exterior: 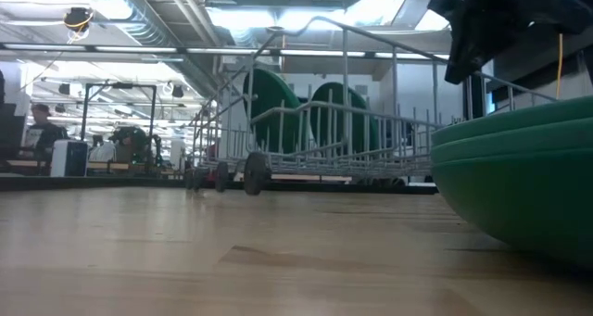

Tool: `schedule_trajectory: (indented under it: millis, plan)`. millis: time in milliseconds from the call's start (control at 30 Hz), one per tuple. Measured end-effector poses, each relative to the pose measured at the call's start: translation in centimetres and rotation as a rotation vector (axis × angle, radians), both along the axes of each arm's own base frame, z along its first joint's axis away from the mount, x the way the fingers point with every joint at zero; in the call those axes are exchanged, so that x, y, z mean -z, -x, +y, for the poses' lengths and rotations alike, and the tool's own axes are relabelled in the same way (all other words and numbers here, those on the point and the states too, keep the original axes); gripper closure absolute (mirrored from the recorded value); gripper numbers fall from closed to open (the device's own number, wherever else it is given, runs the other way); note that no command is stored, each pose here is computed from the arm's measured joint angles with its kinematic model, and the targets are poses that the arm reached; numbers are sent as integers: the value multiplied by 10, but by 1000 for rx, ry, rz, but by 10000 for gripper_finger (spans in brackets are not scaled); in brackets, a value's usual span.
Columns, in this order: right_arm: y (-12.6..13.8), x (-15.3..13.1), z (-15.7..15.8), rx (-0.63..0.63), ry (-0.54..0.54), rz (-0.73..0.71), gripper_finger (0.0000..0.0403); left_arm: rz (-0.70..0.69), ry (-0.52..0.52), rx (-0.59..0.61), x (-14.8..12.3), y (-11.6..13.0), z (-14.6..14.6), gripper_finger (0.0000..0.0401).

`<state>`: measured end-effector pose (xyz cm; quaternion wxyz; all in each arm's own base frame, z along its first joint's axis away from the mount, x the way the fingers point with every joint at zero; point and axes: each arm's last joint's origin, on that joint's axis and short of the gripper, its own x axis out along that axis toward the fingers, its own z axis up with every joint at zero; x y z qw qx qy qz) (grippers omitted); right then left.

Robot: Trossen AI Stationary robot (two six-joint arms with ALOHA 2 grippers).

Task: Sort dishes
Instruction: Put the blue plate into the dish rack

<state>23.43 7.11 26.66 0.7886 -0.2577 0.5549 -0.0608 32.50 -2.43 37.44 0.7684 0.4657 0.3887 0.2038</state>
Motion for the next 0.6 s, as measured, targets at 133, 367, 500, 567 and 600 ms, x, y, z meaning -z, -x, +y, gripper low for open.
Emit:
schedule_trajectory:
  millis: [133, 367, 500, 567, 600]
  plan:
    - [0, 0, 1, -14, -49, 17, 368, -50, 68, 12, 2, 3, -18, 246]
    - [0, 1, 4, -30, -130, 39, 362, -161, 247, -23, 10, 7, -47, 246]
    - [0, 0, 4, -32, -157, 39, 321, -236, 349, -26, 12, 10, -66, 246]
    - [0, 0, 4, -32, -157, 39, 296, -269, 397, -28, 14, 11, -76, 246]
    - [0, 0, 4, -33, -156, 41, 284, -283, 425, -31, 15, 12, -81, 246]
